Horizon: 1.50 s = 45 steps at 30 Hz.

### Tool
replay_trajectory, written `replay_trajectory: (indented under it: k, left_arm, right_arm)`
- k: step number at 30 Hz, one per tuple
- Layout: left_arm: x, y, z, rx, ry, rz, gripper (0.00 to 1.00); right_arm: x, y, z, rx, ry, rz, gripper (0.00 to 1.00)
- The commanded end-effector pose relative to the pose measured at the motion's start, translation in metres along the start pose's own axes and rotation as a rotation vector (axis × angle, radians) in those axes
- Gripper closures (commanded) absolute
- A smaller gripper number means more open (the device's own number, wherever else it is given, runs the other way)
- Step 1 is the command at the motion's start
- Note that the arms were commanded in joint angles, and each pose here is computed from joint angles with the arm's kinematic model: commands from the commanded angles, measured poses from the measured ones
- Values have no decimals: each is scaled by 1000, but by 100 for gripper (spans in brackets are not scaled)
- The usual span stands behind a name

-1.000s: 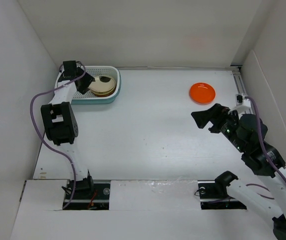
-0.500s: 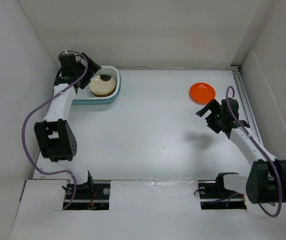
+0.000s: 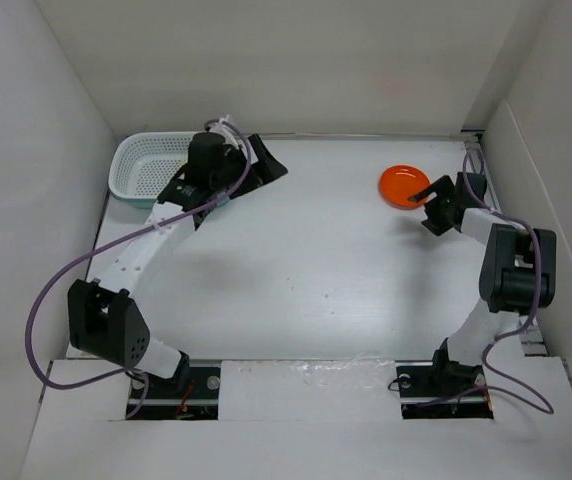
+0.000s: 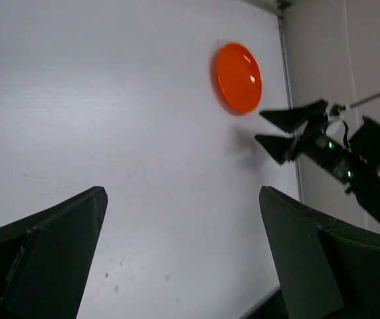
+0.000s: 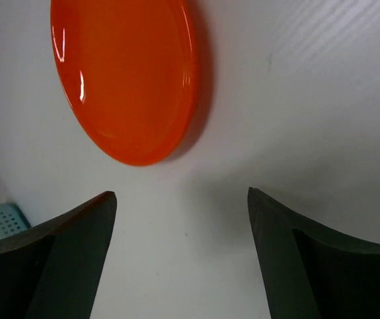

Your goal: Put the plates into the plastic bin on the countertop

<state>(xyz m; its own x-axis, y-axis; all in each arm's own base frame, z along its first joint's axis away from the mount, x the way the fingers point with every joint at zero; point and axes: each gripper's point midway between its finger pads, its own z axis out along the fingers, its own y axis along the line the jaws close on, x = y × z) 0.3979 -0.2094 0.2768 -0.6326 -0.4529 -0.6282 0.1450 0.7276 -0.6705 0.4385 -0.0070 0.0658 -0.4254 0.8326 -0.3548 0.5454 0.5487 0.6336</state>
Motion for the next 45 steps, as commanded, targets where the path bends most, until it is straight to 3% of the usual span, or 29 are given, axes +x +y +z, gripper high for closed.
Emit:
replay_trajectory:
  k: [1,5,6,9,11,13,14,19,25,31,36,45]
  left_arm:
    - [14,-45,-16,125,-13,87,0]
    - [35,-43,-20,138,24,92,0]
    - [38,-40,-19,132,31,90,0]
    - [37,-34,-24,104,19,99,0]
    - [38,-31,-23,90,18,98,0]
    - [38,-31,-23,89,18,98,0]
    - [38,-31,-23,89,18,98,0]
    - [43,-31,-10,112,44,98,0]
    - [52,-29,17,129,97,83,0]
    - [59,-17,41,99,149,137,0]
    - [51,-6,49,48,99,141,0]
    - [57,24,58,-65,87,158,4]
  right_arm:
    - [-24,28,17,-91,-14,8,15]
    - [-31,21,43,-46,16,39,38]
    - [-25,10,53,-17,40,48,38]
    - [-19,0,65,12,64,66,67]
    - [-24,-2,68,16,59,73,73]
    - [-23,-5,72,35,75,79,96]
    - [-24,-3,71,38,77,80,100]
    - [-12,25,57,-3,71,-13,100]
    - [11,92,0,-85,12,-200,100]
    - [78,139,-36,-214,131,-324,100]
    - [136,165,-58,-336,293,-390,100]
    - [185,201,-105,-542,444,-442,100]
